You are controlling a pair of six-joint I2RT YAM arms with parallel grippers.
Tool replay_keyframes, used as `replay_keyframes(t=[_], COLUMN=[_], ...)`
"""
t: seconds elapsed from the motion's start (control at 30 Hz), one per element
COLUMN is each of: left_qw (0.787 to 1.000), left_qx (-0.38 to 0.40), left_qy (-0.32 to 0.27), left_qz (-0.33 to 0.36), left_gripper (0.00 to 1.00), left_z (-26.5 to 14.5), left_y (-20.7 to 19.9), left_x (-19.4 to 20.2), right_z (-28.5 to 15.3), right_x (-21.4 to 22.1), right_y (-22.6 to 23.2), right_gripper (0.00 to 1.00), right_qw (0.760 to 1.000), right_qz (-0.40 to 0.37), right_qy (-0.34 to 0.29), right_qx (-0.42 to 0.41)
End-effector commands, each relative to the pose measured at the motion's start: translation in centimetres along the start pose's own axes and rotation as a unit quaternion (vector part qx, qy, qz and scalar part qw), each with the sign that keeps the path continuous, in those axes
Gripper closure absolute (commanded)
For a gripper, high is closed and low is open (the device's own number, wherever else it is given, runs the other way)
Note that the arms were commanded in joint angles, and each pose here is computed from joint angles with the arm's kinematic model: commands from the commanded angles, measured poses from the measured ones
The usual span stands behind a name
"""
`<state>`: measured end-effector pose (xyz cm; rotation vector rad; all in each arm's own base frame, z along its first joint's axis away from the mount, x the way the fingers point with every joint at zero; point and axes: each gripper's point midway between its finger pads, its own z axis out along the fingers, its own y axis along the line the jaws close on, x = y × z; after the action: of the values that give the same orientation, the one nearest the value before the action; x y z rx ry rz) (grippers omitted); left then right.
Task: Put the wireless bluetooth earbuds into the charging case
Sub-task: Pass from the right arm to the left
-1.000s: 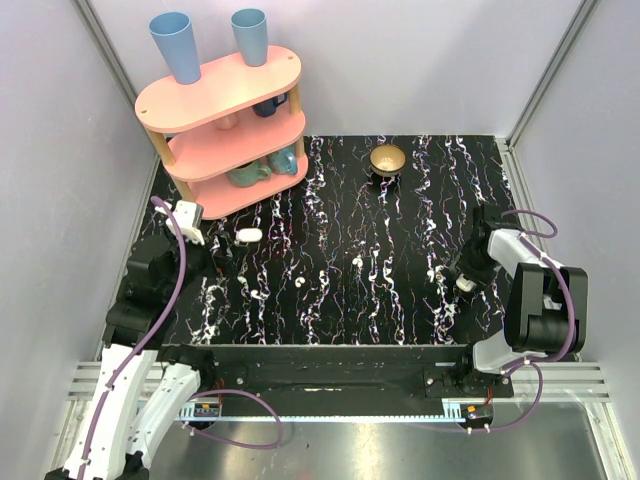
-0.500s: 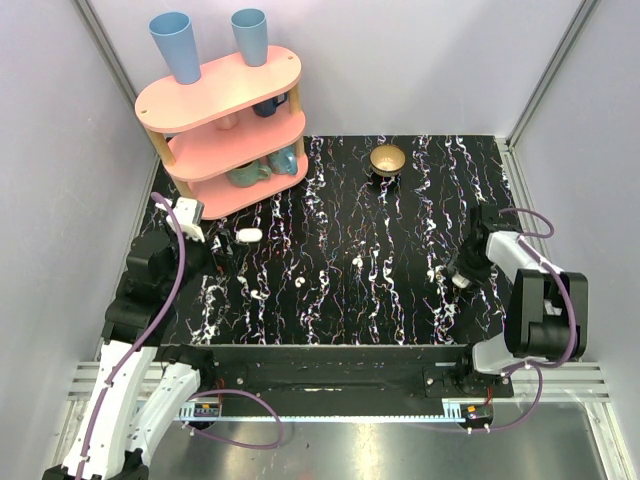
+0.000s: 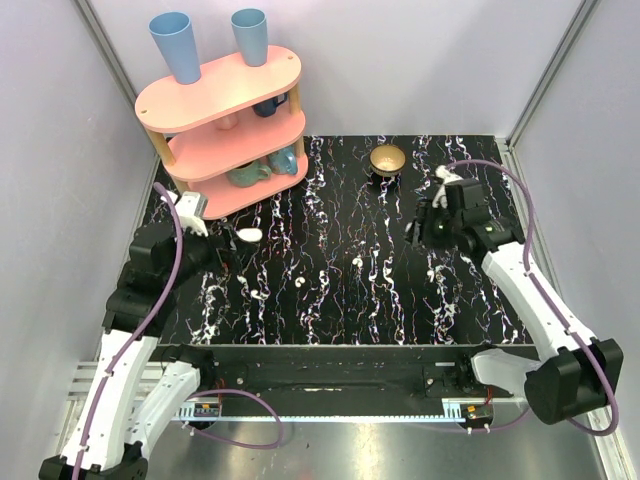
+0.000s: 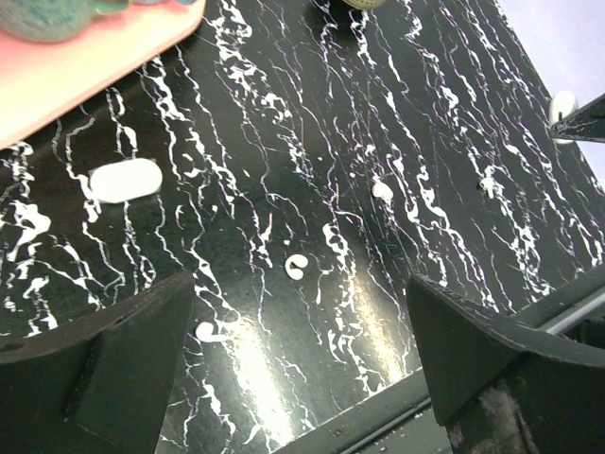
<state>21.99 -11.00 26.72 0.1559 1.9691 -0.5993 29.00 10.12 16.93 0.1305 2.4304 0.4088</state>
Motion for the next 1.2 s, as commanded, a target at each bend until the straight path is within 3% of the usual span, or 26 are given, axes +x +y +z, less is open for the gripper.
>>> replay_keyframes(t=[0.0,0.1,0.23,0.43,0.63,0.73,0.9,1.17], left_qw=[0.998,0.998,0.996,0.99,0.973,0.965,0.96,0.963], left_qx=[0.054,0.069,0.083,0.133,0.209,0.24,0.256,0.24], left_qy=[-0.005,0.003,0.007,0.038,0.068,0.07,0.064,0.096], left_qz=[-0.012,-0.013,-0.016,-0.036,-0.074,-0.079,-0.089,-0.077], left_gripper=[0.01,0.01,0.01,0.01,0.01,0.01,0.01,0.04], left_z=[-0.1,-0.1,-0.2,0.1,0.8,0.5,0.4,1.7], left_y=[-2.4,-3.0,-3.5,-5.1,-7.6,-9.2,-11.2,-12.9], left_x=[-1.6,-1.7,-1.8,-1.0,-1.0,-1.7,-3.5,-1.3], right_z=[-1.8,-2.1,-3.5,-7.2,-8.9,-9.0,-8.5,-8.8], right_x=[-0.3,0.8,0.6,0.8,2.3,3.0,3.6,4.0], right_y=[6.1,9.0,12.2,17.0,19.7,20.8,22.3,23.6], right_gripper=[0.84,0.85,0.87,0.96,1.0,1.0,1.0,1.0], right_qw=[0.988,0.973,0.946,0.862,0.787,0.764,0.739,0.734], right_qz=[-0.123,-0.195,-0.285,-0.429,-0.525,-0.553,-0.587,-0.587], right_qy=[0.007,0.013,-0.04,-0.158,-0.205,-0.214,-0.226,-0.238], right_qx=[-0.088,-0.119,-0.152,-0.22,-0.253,-0.254,-0.241,-0.246])
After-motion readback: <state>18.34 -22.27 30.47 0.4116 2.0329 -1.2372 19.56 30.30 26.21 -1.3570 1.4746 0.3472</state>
